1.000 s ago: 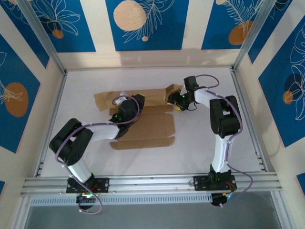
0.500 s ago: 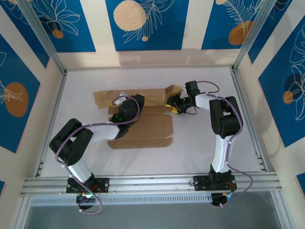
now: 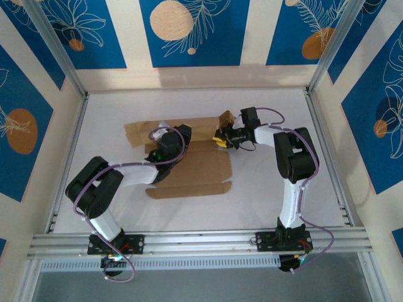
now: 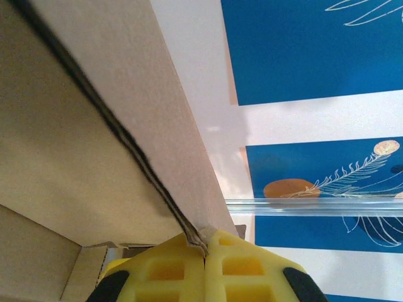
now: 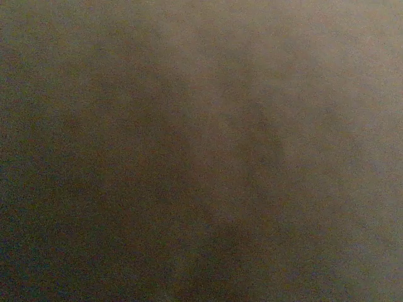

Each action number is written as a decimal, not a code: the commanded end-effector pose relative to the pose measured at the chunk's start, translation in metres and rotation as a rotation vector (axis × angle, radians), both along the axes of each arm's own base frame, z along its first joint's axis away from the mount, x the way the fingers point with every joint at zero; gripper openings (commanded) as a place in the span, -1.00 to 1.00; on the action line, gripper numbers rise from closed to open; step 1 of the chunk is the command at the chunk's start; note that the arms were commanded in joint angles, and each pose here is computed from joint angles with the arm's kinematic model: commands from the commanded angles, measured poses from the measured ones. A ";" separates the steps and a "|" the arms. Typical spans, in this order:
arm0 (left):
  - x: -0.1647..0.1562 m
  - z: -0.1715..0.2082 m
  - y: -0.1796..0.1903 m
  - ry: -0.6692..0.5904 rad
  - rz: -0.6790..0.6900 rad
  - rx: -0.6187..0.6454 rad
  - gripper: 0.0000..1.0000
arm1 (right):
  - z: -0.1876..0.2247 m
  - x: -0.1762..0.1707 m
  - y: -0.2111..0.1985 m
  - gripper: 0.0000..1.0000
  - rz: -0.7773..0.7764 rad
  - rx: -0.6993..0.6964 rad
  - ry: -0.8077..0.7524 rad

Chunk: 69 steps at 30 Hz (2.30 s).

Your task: Fold the paper box

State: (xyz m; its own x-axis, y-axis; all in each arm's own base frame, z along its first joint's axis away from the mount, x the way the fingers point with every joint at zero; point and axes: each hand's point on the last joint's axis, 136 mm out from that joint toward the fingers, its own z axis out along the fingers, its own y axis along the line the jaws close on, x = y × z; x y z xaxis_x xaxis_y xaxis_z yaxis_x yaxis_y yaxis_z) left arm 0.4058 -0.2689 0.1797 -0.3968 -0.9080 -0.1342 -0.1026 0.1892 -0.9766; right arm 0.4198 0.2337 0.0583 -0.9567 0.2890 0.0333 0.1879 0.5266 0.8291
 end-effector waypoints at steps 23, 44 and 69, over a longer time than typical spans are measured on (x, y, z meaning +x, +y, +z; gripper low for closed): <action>-0.009 -0.011 -0.013 0.022 -0.044 -0.027 -1.00 | -0.070 -0.020 -0.004 -0.67 0.047 -0.489 0.146; -0.004 -0.016 0.005 0.062 0.027 0.008 -1.00 | 0.080 -0.095 -0.024 -0.27 0.197 -0.314 -0.304; -0.007 0.009 -0.003 0.092 -0.021 -0.048 -1.00 | 0.047 0.031 -0.130 -0.26 -0.110 -0.429 -0.286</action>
